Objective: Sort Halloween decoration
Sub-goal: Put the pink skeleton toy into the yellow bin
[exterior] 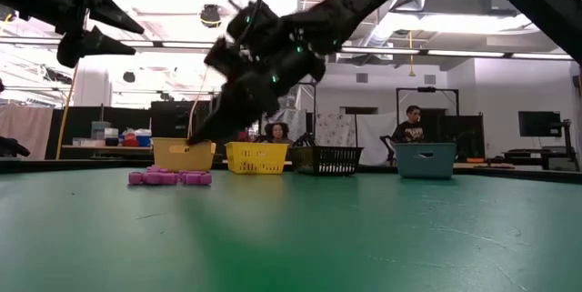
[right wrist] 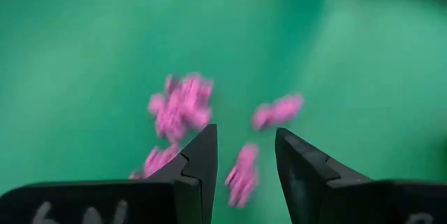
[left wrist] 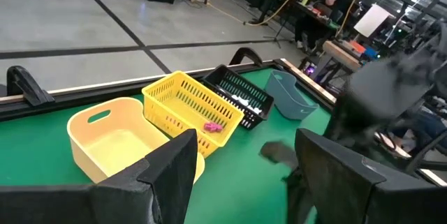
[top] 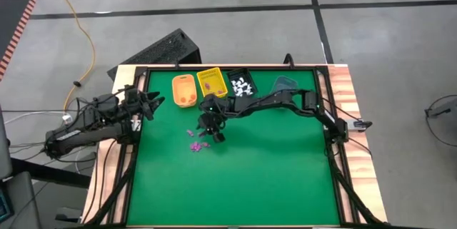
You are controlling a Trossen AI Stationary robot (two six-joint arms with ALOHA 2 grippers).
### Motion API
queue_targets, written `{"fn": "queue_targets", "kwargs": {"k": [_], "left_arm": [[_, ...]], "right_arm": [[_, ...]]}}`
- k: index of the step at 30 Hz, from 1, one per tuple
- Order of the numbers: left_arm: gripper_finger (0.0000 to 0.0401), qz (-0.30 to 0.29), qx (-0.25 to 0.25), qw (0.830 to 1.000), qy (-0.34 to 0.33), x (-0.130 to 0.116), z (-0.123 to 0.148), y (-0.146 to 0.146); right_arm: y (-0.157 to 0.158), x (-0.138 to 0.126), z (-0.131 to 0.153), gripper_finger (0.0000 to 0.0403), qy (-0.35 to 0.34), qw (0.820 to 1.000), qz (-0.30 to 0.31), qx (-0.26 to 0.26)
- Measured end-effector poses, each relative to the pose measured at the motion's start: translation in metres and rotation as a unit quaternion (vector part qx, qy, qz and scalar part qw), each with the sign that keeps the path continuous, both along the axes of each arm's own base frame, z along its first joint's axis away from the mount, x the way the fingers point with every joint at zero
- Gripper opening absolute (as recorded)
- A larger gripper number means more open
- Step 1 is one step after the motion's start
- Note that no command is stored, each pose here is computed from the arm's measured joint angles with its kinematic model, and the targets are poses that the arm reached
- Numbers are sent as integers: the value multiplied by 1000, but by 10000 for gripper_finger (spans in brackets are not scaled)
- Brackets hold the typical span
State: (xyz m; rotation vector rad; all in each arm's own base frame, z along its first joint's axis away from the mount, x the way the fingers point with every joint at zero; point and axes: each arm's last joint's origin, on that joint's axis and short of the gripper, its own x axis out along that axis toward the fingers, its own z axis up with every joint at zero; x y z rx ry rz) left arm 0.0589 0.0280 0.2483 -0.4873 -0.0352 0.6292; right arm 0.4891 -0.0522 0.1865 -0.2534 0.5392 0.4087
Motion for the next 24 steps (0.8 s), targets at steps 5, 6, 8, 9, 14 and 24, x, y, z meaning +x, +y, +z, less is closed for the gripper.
{"fn": "queue_targets", "kwargs": {"k": [5, 6, 8, 9, 14, 24], "left_arm": [[231, 1, -5, 1000, -2, 0, 0, 0], [231, 1, -6, 1000, -3, 0, 0, 0], [231, 1, -8, 1000, 0, 0, -1, 0], [231, 2, -9, 1000, 0, 0, -1, 0], [231, 2, -10, 1000, 0, 0, -1, 0], [231, 16, -11, 1000, 1, -1, -2, 1]], "right_arm": [[-1, 3, -26, 138, 35, 999, -20, 31], [-1, 5, -30, 138, 31, 999, -22, 31], [-1, 8, -32, 138, 26, 999, -24, 33], [-1, 7, -35, 138, 38, 998, -28, 39], [-2, 8, -47, 138, 53, 997, -33, 43], [-2, 13, -81, 138, 76, 993, -47, 73]]}}
